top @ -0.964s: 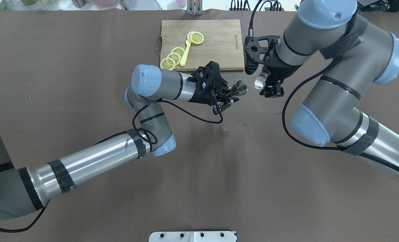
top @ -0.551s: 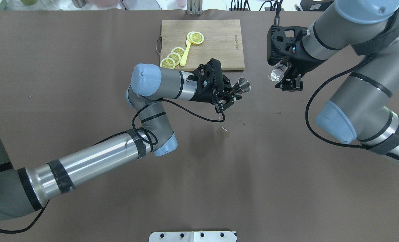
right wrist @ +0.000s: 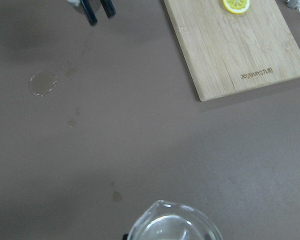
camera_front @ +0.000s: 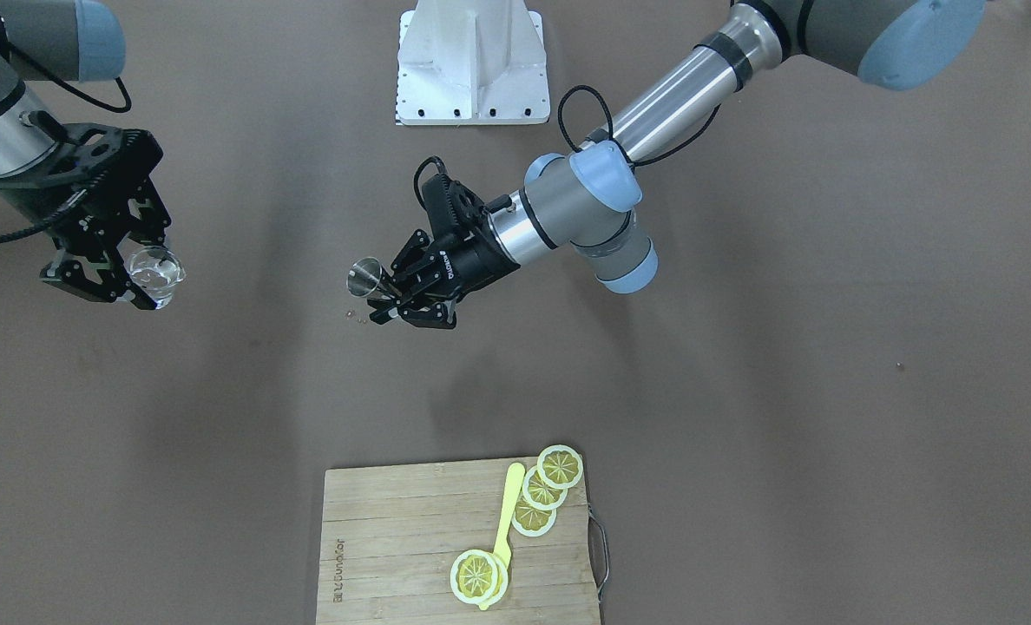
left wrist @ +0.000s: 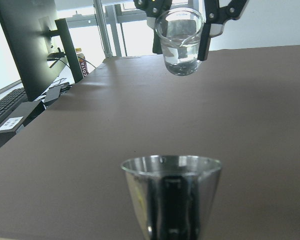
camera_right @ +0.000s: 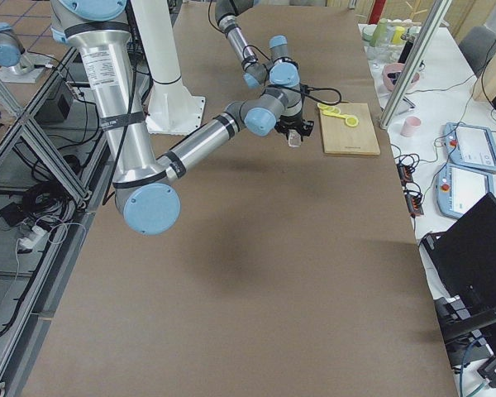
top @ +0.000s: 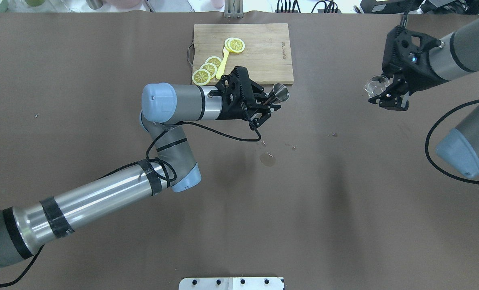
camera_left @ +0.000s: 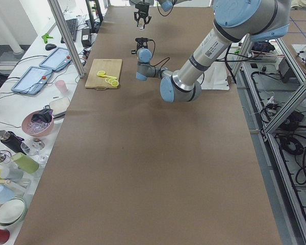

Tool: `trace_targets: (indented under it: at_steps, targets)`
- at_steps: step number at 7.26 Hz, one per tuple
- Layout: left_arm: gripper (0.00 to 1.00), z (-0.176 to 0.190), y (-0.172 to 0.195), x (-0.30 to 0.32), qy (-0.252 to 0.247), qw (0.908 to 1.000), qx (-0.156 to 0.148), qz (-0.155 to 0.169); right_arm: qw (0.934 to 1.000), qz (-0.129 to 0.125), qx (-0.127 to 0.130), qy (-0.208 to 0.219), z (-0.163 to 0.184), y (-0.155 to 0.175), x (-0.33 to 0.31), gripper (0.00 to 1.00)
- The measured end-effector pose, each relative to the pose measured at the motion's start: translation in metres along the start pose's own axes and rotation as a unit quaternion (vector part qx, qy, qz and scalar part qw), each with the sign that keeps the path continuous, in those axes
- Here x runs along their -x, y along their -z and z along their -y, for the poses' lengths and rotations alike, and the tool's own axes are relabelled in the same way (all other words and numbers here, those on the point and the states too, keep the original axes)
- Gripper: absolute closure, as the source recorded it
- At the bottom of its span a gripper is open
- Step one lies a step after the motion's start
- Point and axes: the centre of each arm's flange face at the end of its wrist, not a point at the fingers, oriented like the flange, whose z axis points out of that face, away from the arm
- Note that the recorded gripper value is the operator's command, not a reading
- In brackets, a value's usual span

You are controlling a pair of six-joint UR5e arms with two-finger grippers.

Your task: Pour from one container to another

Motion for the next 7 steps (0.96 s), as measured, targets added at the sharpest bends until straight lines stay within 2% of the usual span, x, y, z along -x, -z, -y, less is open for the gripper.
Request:
trace_targets:
  at_steps: [3,4,7]
  targets:
    - [1.00,-0.035,0.048,0.000,0.018,0.9982,-0.010,0.057,0.9969,-0.028,-0.045,-0.057,-0.083,0.000,-0.015,1.00]
    - [1.00,-0.049,0.065,-0.004,0.028,0.9964,-0.014,0.079,0.9936,-0.039,-0.065,-0.084,-0.113,-0.004,-0.021,1.00]
    - [1.00,-0.089,0.121,-0.021,0.050,0.9876,-0.041,0.143,0.9777,-0.074,-0.132,-0.145,-0.210,-0.023,-0.028,1.00]
